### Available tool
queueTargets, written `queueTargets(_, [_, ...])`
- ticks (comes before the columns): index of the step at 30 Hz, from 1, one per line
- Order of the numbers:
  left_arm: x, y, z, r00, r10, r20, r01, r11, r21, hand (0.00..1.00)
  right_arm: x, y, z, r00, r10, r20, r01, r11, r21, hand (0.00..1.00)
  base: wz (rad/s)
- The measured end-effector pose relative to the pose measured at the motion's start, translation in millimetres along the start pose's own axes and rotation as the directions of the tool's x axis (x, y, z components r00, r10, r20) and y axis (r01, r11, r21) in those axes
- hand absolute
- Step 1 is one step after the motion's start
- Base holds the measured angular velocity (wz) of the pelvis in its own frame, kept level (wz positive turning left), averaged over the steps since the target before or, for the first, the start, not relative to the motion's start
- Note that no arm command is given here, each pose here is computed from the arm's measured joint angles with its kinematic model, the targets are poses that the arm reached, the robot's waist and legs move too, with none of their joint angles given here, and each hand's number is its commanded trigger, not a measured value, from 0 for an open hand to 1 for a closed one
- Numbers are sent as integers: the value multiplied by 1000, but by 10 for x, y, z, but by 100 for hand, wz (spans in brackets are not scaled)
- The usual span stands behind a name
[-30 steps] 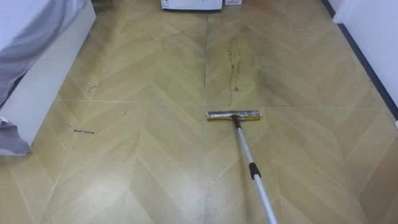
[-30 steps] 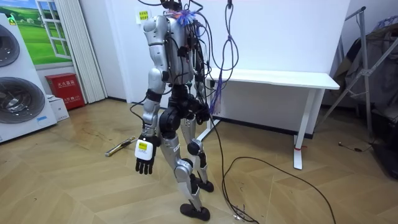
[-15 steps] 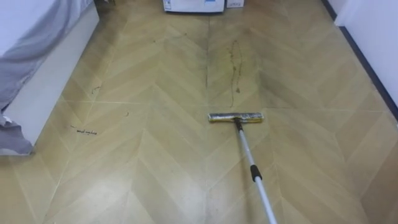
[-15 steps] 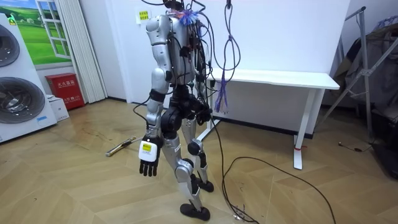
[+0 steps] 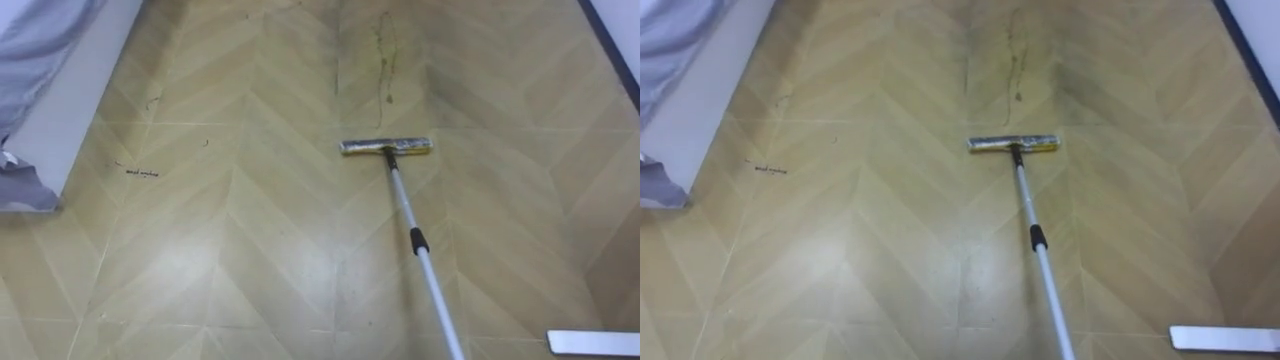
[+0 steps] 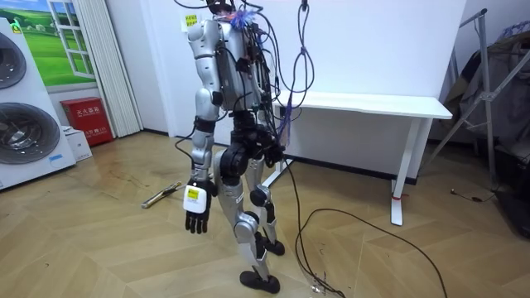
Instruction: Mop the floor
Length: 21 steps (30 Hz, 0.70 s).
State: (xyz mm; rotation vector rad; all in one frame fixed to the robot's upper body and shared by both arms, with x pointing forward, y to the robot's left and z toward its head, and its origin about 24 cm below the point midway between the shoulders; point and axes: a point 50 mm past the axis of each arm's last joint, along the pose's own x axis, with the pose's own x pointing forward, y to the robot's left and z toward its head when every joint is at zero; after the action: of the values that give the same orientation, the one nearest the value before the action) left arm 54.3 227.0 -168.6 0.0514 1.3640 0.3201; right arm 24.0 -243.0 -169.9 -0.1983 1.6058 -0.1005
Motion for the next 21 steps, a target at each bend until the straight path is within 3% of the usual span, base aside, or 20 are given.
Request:
queueTargets(10, [4,18,47,1000,0,20,0,1000,-19,0,-10,-11,121,999,-8,51,5,999,52,100,5])
queueTargets(21, [6,29,-53,999,11,-39,-8,997,72,0,-20,-11,216,996,-9,88,-1,994,111,100,8])
